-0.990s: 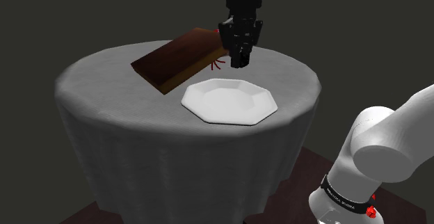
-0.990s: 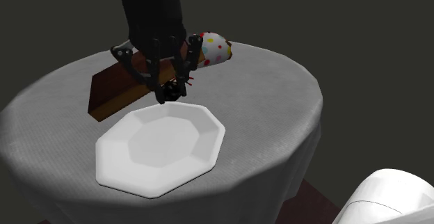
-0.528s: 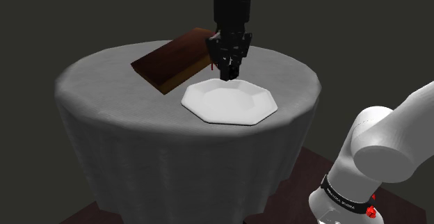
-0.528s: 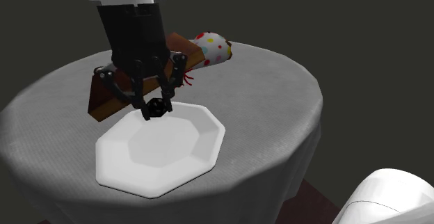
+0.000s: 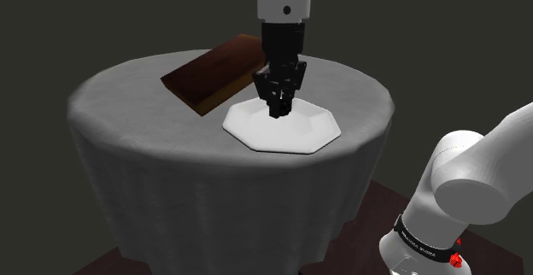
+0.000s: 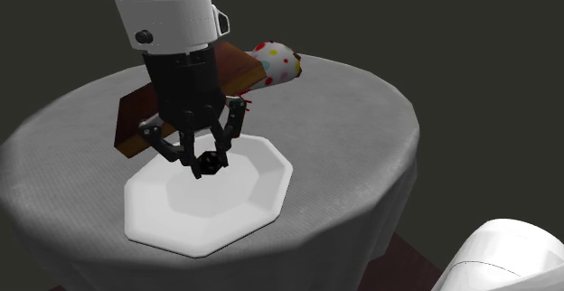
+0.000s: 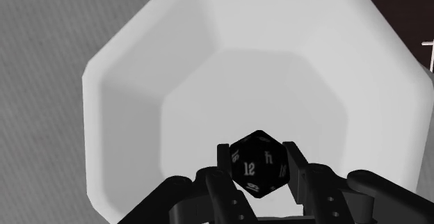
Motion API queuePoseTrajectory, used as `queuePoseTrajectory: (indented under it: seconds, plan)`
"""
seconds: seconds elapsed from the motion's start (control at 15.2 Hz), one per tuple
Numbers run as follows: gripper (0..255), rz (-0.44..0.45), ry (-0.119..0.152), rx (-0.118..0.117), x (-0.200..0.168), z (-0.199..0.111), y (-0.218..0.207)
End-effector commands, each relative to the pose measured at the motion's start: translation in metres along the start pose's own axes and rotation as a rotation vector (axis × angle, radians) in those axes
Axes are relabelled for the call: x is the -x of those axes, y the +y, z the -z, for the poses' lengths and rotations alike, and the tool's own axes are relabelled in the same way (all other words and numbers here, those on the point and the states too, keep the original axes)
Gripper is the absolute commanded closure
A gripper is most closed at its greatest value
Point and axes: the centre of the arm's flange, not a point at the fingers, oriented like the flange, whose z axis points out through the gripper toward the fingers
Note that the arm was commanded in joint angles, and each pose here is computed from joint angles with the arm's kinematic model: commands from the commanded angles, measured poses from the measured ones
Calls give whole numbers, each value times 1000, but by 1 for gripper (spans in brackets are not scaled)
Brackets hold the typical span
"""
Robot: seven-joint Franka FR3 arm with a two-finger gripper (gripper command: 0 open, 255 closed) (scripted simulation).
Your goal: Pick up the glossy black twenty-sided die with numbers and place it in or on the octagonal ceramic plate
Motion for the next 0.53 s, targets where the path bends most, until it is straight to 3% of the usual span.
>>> queuePoseTrajectory:
  seconds: [0.0,0.4,0.46]
  plan:
    - [255,0,0,0,-1,-3,0]
    - [255,0,0,0,-1,-3,0]
    - [0,0,0,0,-1,-3,0]
